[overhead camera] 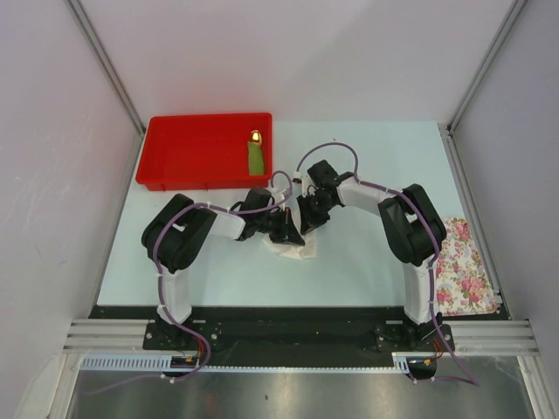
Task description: Place the utensils on the paper napkin and roll it up
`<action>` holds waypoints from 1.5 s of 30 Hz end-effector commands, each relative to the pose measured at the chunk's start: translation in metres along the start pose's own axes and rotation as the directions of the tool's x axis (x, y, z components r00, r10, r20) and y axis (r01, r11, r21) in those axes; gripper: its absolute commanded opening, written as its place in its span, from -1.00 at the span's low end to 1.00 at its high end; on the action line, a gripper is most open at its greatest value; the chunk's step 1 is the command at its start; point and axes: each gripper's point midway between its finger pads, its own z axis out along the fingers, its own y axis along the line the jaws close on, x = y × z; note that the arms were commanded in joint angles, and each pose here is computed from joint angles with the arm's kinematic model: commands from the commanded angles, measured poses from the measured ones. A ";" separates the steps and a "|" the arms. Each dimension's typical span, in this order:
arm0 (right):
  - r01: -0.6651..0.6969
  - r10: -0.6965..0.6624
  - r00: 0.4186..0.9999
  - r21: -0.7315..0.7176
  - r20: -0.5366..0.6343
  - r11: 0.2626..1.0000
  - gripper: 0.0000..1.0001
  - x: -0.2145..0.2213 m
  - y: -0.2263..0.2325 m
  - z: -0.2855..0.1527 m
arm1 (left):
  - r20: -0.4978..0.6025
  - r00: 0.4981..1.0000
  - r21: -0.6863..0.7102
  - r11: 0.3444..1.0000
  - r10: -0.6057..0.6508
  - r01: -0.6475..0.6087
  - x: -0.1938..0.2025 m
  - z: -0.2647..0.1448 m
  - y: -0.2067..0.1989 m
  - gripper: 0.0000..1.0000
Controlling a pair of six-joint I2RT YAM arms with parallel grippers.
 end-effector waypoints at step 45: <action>0.020 -0.004 0.993 0.142 -0.115 0.990 -1.00 0.045 -0.054 0.045 | -0.012 1.000 0.014 1.000 0.026 -0.026 -0.018 -0.028 0.038 0.22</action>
